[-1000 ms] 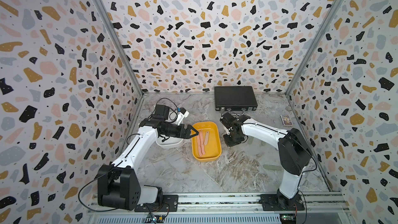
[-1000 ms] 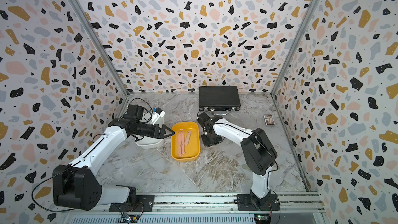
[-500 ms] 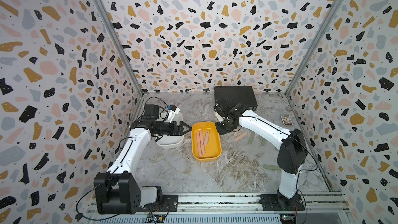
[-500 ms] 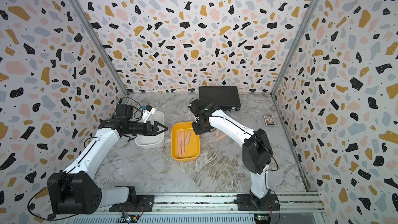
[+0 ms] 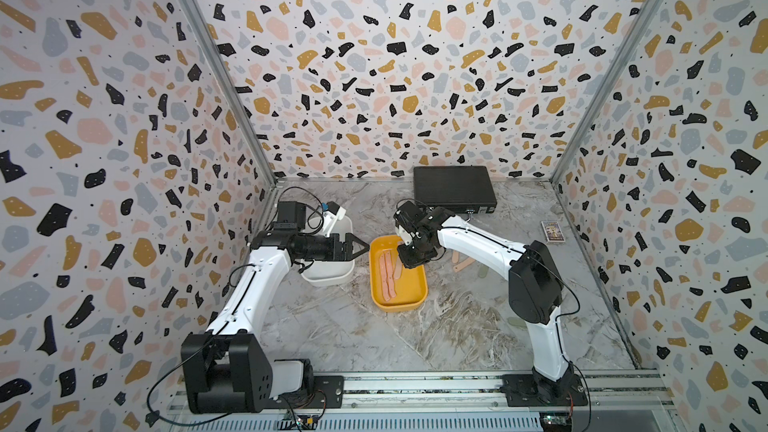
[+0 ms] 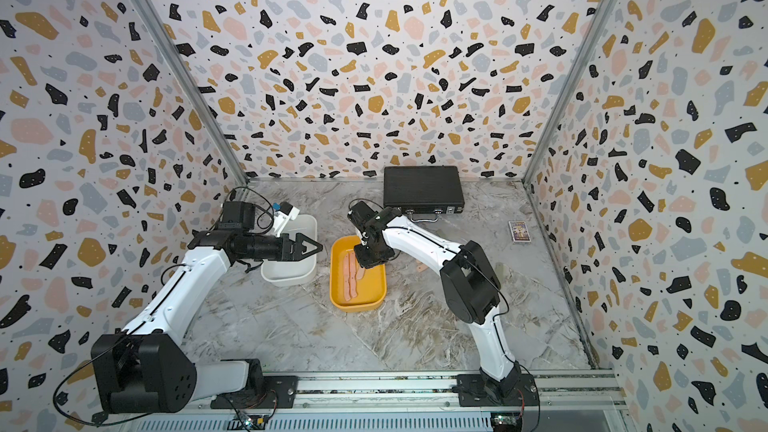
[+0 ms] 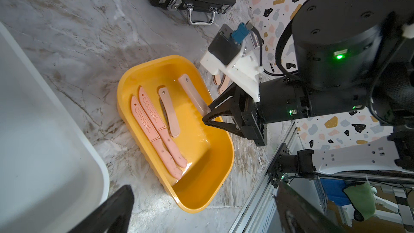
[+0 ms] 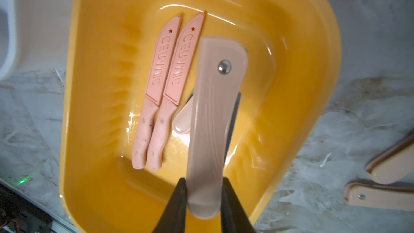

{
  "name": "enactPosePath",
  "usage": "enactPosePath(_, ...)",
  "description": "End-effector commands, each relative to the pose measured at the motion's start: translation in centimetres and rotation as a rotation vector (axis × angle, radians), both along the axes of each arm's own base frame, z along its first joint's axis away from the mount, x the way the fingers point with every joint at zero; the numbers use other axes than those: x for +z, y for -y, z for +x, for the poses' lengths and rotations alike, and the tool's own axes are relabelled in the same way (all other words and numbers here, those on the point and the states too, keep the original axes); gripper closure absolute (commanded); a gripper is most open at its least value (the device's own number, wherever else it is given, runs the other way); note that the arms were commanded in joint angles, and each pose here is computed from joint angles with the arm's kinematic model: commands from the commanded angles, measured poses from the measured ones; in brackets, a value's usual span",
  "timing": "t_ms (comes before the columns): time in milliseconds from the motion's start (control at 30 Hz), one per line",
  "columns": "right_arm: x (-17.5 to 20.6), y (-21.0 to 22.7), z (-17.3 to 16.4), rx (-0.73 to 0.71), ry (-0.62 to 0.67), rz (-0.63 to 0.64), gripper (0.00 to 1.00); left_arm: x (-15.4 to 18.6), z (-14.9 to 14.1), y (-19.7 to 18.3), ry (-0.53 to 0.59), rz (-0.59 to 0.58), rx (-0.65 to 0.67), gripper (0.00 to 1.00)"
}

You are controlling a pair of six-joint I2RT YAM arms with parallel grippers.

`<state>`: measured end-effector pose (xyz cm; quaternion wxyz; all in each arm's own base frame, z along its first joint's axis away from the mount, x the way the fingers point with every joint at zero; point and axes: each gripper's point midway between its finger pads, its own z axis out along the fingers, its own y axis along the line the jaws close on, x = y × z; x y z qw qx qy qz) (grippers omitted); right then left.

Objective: Place the fruit knives into the storage box by color
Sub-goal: Place the fruit knife in the storage box.

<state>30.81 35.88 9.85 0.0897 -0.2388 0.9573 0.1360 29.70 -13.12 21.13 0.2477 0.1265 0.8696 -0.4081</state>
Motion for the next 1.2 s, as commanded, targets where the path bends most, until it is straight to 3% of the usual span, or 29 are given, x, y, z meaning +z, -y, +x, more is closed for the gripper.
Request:
enactPosePath(0,-0.3,-0.8,-0.2,-0.015,-0.019,0.034,0.77,0.3,0.1,0.0,0.007,-0.020,-0.004,0.01)
enactPosePath(467,-3.2,-0.4,-0.4,-0.034,-0.050,-0.005,0.75,0.2,0.1,0.0,0.002,-0.020,-0.002,0.01)
enactPosePath(667,-2.1,-0.3,-0.3,-0.032,-0.028,0.013,0.58,0.3,0.1,0.0,0.004,-0.019,-0.002,0.01)
enactPosePath(933,1.6,-0.1,0.1,-0.039,0.065,0.073,0.44,0.3,0.0,0.0,0.007,-0.018,-0.003,0.01)
enactPosePath(1000,2.3,0.1,0.2,-0.045,0.089,0.089,0.36,0.4,0.0,0.0,0.010,-0.017,-0.003,0.01)
enactPosePath(1167,3.7,0.8,0.2,-0.055,0.136,0.095,0.32,1.0,-0.1,-0.1,0.034,-0.012,0.001,0.01)
